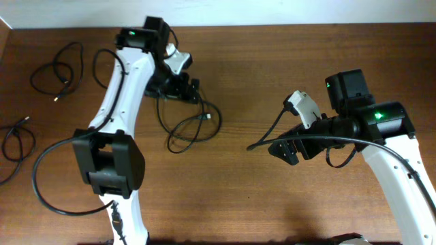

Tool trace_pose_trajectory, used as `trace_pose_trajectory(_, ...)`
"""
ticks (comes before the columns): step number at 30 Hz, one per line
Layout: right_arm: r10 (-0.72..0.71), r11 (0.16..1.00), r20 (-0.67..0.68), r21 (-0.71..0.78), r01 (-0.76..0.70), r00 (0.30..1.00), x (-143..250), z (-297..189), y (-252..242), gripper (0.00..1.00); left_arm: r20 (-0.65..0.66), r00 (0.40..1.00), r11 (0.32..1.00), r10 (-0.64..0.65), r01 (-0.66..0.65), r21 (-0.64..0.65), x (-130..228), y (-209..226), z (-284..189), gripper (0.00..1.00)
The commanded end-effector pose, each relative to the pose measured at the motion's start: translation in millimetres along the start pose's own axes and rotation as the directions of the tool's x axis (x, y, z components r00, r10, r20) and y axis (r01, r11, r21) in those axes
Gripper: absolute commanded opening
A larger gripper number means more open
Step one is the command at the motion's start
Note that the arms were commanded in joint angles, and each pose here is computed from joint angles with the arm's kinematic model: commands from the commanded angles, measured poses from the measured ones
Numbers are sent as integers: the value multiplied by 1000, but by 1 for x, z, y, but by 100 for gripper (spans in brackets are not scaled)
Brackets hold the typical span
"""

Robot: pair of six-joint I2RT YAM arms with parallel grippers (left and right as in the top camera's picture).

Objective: Untangle cables

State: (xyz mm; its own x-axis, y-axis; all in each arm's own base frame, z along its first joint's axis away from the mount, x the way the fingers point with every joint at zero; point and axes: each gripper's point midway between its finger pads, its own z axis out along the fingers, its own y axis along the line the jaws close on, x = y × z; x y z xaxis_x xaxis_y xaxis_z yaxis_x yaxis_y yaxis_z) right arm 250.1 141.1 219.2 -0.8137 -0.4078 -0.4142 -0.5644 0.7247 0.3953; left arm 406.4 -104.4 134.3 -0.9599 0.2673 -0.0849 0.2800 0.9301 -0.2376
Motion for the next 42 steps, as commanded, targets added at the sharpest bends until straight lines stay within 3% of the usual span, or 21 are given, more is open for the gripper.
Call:
trace_pose_trajectory(1,9,1000,5,8,-9,1000,0,-2,-1,94,-65,972,973,-226,222,-66,17,13,28,99)
trace_pose_trajectory(3,12,1000,1,7,-12,1000,1,-2,-1,95,-89,949,952,-304,297,-76,26,16,40,99)
trace_pose_trajectory(10,21,1000,-14,3,-21,1000,5,-2,1,94,-209,915,938,-344,324,-127,67,24,79,99)
trace_pose_trajectory(14,22,1000,-15,3,-22,1000,5,-2,1,95,-221,870,892,-441,398,-214,90,38,102,99)
trace_pose_trajectory(24,23,1000,-17,2,-23,1000,6,-2,1,95,-279,840,879,-465,402,-256,128,43,133,100)
trace_pose_trajectory(29,23,1000,-17,2,-23,1000,6,-2,1,94,-285,838,879,-466,401,-258,130,43,134,75)
trace_pose_trajectory(35,23,1000,-17,2,-23,1000,6,-2,1,95,-270,833,876,-482,451,-173,119,29,138,88)
trace_pose_trajectory(37,23,1000,-17,2,-23,1000,6,-2,1,95,-269,835,877,-481,460,-139,115,24,140,80)
trace_pose_trajectory(38,23,1000,-16,2,-23,1000,5,-2,1,95,-268,835,877,-480,461,-135,115,24,140,59)
trace_pose_trajectory(39,23,1000,-16,2,-23,1000,5,-2,1,95,-267,835,877,-480,461,-135,115,24,140,47)
trace_pose_trajectory(40,22,1000,-16,2,-22,1000,5,-2,1,95,-256,840,878,-478,460,-131,112,24,139,44)
trace_pose_trajectory(42,20,1000,-12,3,-20,1000,4,-2,0,95,-238,847,880,-475,459,-123,108,24,137,55)
